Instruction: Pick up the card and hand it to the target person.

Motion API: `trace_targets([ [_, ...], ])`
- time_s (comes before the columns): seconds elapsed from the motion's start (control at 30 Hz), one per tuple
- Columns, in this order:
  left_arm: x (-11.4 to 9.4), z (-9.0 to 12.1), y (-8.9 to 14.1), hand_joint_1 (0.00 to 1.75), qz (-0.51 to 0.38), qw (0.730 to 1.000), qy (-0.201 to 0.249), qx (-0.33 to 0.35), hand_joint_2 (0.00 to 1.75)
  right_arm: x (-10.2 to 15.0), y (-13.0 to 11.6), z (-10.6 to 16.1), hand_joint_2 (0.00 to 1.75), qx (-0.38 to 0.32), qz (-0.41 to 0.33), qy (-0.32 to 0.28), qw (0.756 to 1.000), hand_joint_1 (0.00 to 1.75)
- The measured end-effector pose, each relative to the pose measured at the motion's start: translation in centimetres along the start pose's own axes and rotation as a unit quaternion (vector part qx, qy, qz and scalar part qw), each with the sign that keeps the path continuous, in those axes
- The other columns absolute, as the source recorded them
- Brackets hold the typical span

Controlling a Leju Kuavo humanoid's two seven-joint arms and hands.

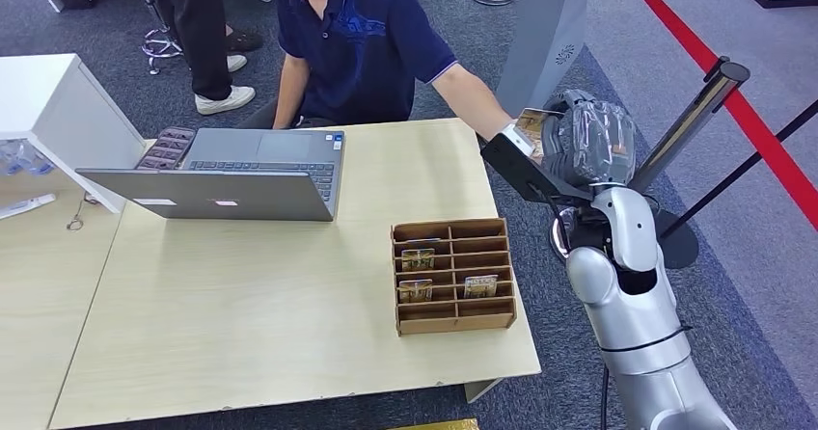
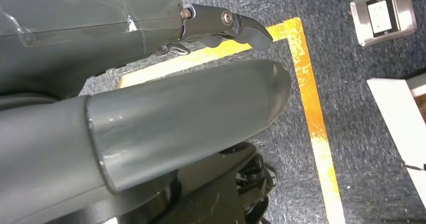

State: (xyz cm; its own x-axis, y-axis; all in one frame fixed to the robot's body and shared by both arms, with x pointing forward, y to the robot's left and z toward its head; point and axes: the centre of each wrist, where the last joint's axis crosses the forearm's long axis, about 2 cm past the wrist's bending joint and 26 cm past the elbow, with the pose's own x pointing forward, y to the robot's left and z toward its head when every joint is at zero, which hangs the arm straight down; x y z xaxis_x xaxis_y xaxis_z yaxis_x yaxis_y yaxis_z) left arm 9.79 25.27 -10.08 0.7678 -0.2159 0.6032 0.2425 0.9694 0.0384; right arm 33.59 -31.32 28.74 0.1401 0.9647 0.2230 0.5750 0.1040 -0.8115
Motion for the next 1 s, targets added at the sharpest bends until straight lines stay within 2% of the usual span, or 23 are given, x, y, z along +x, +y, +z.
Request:
trace_targets([
  [0.43, 0.9, -0.4, -0.1, 0.00, -0.004, 1.000, -0.001, -0.014, 0.00, -0.4, 3.3, -0.5, 1.75, 0.003, 0.054, -0.013, 0.998, 1.66],
  [0.6, 1.1, -0.5, -0.1, 0.00, -0.006, 1.000, -0.002, -0.017, 0.00, -0.2, 4.4, -0.1, 1.75, 0.009, 0.081, -0.027, 0.996, 1.54],
  [0.63, 1.1, -0.5, -0.1, 0.00, -0.007, 1.000, -0.002, -0.017, 0.00, -0.1, 4.6, 0.0, 1.75, 0.011, 0.084, -0.030, 0.996, 1.45],
  [0.67, 1.2, -0.5, -0.1, 0.00, -0.008, 1.000, -0.003, -0.018, 0.00, 0.0, 4.8, 0.1, 1.75, 0.014, 0.087, -0.033, 0.996, 1.21],
  [0.7, 1.3, -0.6, 0.0, 0.00, -0.009, 1.000, -0.003, -0.018, 0.00, 0.0, 5.1, 0.3, 1.75, 0.018, 0.089, -0.036, 0.995, 0.82],
  [0.77, 1.6, -0.7, 0.0, 0.00, -0.011, 1.000, -0.003, -0.020, 0.00, 0.2, 5.6, 0.5, 1.75, 0.027, 0.090, -0.041, 0.995, 0.15],
  [0.8, 1.6, -0.7, 0.1, 0.00, -0.012, 1.000, -0.004, -0.020, 0.00, 0.3, 5.8, 0.7, 1.75, 0.033, 0.089, -0.043, 0.995, 0.00],
  [1.0, 1.6, -0.7, 0.1, 0.00, -0.012, 1.000, -0.009, -0.019, 0.00, 0.6, 7.0, 1.5, 1.75, 0.080, 0.059, -0.041, 0.994, 0.00],
])
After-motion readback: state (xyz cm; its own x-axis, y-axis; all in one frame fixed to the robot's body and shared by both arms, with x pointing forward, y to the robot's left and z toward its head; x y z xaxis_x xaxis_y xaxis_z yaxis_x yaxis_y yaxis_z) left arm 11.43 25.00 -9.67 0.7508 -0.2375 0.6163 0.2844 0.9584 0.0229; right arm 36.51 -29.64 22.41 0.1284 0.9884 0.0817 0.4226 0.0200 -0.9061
